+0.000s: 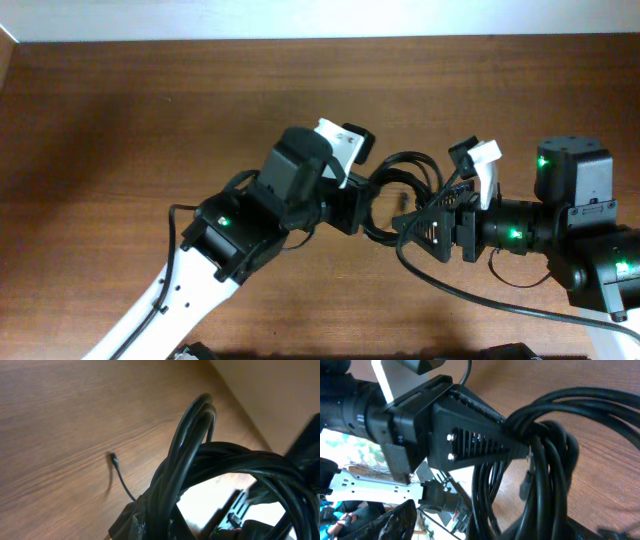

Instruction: Untangle cables

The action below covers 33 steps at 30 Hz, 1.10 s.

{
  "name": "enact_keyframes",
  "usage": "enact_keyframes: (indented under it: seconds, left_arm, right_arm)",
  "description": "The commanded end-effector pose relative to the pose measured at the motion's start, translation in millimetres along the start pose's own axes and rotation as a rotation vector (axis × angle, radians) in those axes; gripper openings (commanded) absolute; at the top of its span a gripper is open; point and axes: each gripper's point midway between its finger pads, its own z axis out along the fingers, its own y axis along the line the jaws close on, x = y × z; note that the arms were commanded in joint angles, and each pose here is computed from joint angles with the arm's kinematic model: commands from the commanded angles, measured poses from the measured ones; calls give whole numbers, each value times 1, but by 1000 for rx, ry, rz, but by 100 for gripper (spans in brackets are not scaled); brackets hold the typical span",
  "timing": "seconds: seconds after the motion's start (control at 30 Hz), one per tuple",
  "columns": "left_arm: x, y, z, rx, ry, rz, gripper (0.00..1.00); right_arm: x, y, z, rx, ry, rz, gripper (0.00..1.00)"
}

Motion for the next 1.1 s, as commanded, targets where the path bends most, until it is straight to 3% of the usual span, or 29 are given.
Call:
enact_keyframes:
  seconds: [0.0, 0.03, 0.07, 0.13, 0.27, 0.4, 0.43, 0.5, 0.53, 0.57, 0.7, 0.77, 0.83, 0.97, 1.07]
  left_arm:
    - [-7, -16, -9, 46, -32, 23, 0]
    - [-7, -16, -9, 47, -33, 23, 0]
    - [-8, -17, -10, 49, -37, 25, 0]
    - [-15, -11, -12, 22, -66, 10, 0]
    - [-13, 40, -22, -129, -72, -340, 0]
    - [-11, 44, -23, -137, -72, -425, 2]
    - [-11, 44, -23, -137, -72, -425, 11]
    - [-11, 43, -23, -133, -71, -425, 67]
    - [-11, 43, -23, -133, -70, -425, 87]
    - [-10, 40, -23, -115, -61, -425, 91]
    - [-5, 20, -21, -9, -6, -425, 99]
    - [-6, -7, -23, 137, 36, -418, 100]
    - [-5, -23, -26, 219, 87, -564, 99]
    - [-3, -45, -23, 260, 133, -771, 93]
    - [-12, -63, -21, 312, 113, -784, 72]
  right_arm:
    - [0, -5, -1, 27, -1, -6, 32]
    - [2, -9, -1, 55, 6, 6, 10]
    - [5, -15, -1, 86, 14, 19, 4]
    - [7, -21, -2, 126, 21, 29, 4]
    - [0, -22, -9, 173, -27, -21, 4]
    - [-12, -22, -25, 264, -128, -40, 4]
    - [-12, -22, -29, 280, -143, -51, 4]
    - [-16, -17, -35, 295, -178, -81, 4]
    - [-19, -19, -38, 315, -195, -90, 4]
    - [-22, -21, -40, 330, -214, -77, 4]
    - [-40, -16, -43, 315, -286, -81, 4]
    - [-57, -16, -49, 331, -365, -42, 4]
    - [-66, -16, -53, 333, -411, -13, 4]
    - [-67, -16, -53, 333, -414, -16, 4]
    - [-65, -13, -52, 313, -406, -20, 4]
